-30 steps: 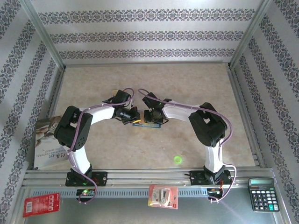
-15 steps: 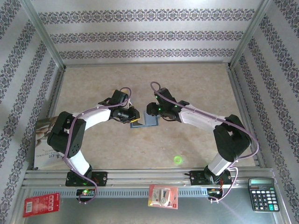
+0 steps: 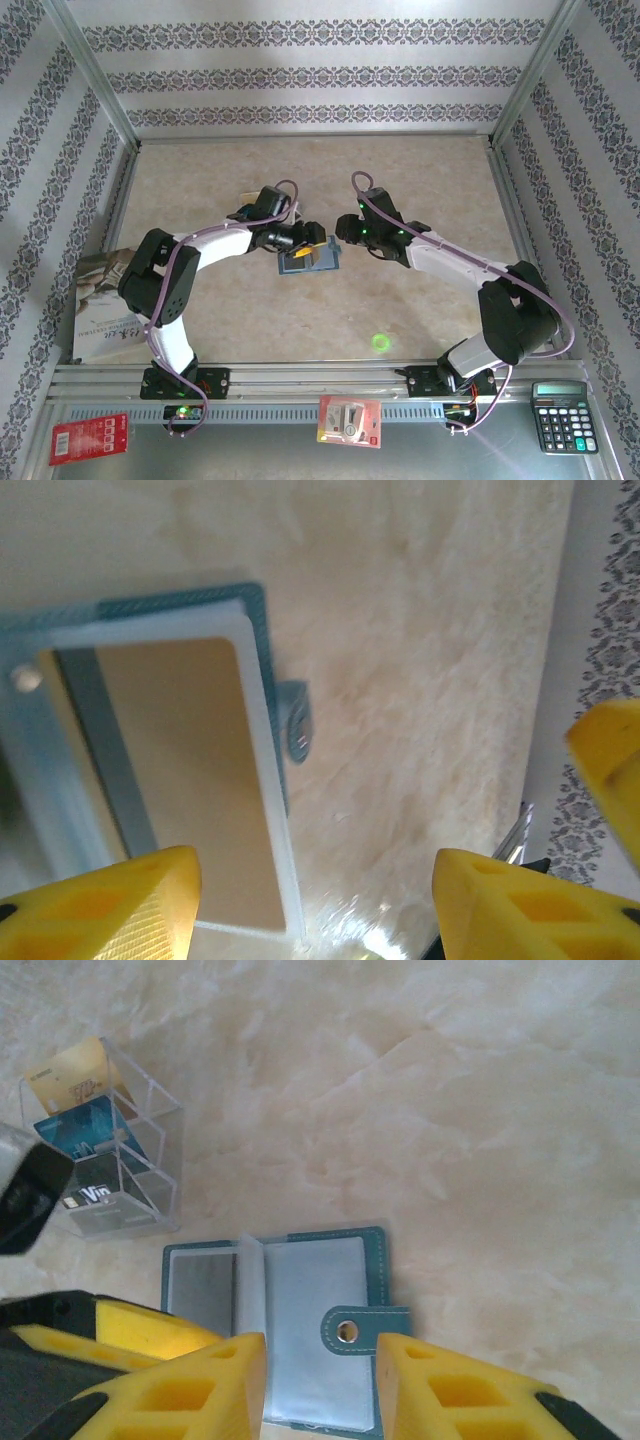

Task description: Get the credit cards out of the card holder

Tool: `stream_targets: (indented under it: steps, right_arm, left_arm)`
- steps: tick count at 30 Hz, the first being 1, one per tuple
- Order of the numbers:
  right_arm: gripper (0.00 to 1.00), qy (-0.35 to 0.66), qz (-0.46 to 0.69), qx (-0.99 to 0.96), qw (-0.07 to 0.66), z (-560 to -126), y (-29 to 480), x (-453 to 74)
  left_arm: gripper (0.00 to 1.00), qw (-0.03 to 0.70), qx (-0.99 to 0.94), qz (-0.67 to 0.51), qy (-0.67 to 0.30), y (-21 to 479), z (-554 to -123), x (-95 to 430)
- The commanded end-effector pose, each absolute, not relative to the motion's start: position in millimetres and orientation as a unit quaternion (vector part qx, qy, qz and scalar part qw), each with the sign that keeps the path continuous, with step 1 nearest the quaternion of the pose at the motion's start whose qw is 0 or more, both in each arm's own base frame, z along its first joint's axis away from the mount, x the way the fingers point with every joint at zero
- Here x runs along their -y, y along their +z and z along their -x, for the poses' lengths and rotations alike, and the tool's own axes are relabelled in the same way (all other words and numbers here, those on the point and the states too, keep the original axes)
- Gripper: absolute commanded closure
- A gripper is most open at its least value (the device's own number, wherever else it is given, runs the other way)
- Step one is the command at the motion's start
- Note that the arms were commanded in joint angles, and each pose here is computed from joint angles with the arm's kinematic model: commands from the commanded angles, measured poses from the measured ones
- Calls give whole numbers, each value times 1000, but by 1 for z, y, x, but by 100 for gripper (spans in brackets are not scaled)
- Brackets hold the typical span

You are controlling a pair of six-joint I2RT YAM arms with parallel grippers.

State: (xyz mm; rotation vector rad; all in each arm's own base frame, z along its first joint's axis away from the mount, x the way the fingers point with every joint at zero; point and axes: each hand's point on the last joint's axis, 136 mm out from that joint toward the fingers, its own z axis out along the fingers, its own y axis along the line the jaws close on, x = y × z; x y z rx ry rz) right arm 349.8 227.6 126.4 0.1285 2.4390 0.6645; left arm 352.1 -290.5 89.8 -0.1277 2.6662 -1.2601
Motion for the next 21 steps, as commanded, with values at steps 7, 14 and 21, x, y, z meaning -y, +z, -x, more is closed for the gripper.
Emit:
stream_targets:
  steps: [7, 14, 21]
  right_arm:
    - [65, 268, -43, -915, 297, -351, 129, -235]
    - [73, 254, -10, -930, 267, -348, 113, -265]
    - [76, 252, -2, -942, 221, -343, 83, -295]
  left_arm:
    - [31, 119, -908, 76, -395, 87, -375, 268]
    - [34, 132, -922, 113, -346, 77, -361, 231]
    - [51, 115, -919, 131, -352, 61, -353, 231]
